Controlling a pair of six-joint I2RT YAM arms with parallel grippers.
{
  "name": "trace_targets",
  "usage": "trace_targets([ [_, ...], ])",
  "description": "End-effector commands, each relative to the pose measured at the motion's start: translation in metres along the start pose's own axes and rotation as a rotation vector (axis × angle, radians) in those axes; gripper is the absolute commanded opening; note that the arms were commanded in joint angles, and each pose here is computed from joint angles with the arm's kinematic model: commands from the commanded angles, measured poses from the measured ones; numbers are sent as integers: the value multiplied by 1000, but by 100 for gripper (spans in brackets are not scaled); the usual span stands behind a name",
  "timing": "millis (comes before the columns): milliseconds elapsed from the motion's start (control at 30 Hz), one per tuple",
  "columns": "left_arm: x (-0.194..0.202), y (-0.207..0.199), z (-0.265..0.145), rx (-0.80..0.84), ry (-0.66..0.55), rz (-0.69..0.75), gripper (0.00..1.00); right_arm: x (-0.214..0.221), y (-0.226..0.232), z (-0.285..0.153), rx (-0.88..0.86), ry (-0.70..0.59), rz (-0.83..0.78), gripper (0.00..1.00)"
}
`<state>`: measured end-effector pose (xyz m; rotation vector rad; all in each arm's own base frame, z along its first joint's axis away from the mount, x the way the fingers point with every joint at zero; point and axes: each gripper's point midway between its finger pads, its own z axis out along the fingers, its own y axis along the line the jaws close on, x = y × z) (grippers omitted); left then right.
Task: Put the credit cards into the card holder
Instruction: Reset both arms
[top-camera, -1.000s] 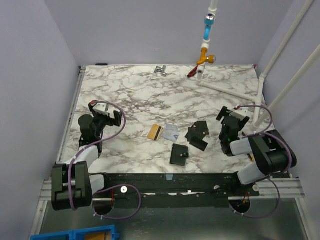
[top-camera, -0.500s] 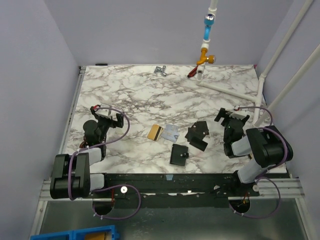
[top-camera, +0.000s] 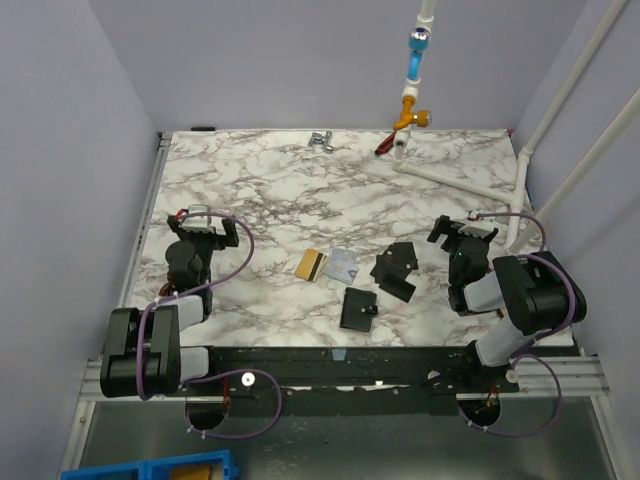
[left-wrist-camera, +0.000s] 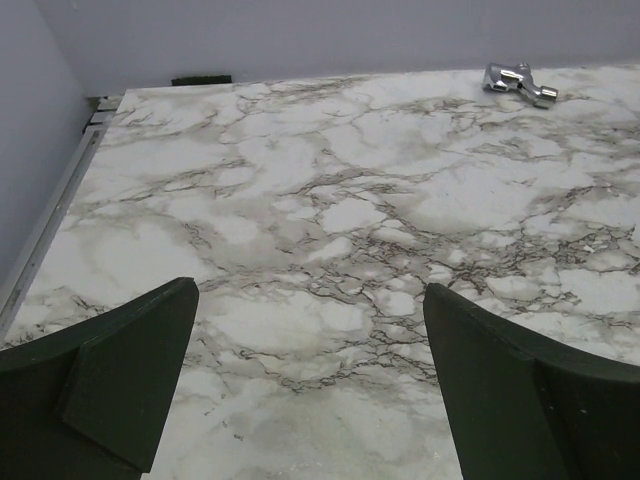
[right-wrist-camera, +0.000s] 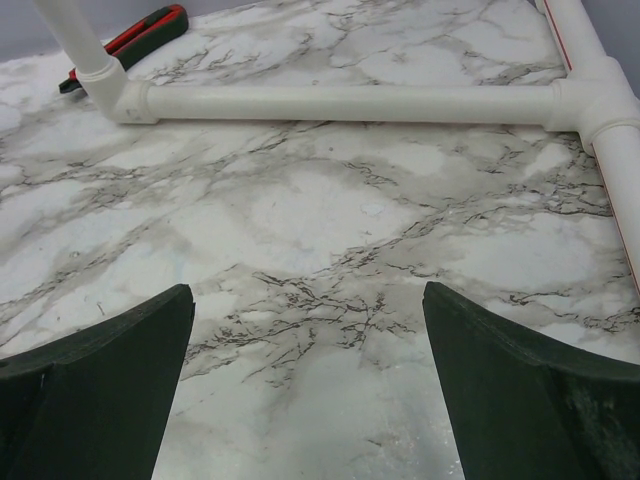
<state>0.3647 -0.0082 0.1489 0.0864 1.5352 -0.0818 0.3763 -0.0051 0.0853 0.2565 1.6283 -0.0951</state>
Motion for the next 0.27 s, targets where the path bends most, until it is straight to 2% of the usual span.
trace_targets([
  [0, -4, 10, 4, -71, -4, -20, 99, -7, 3, 2, -15, -29, 12, 100],
  [233, -4, 9, 6, -81, 1, -8, 99, -8, 3, 3, -14, -31, 12, 100],
])
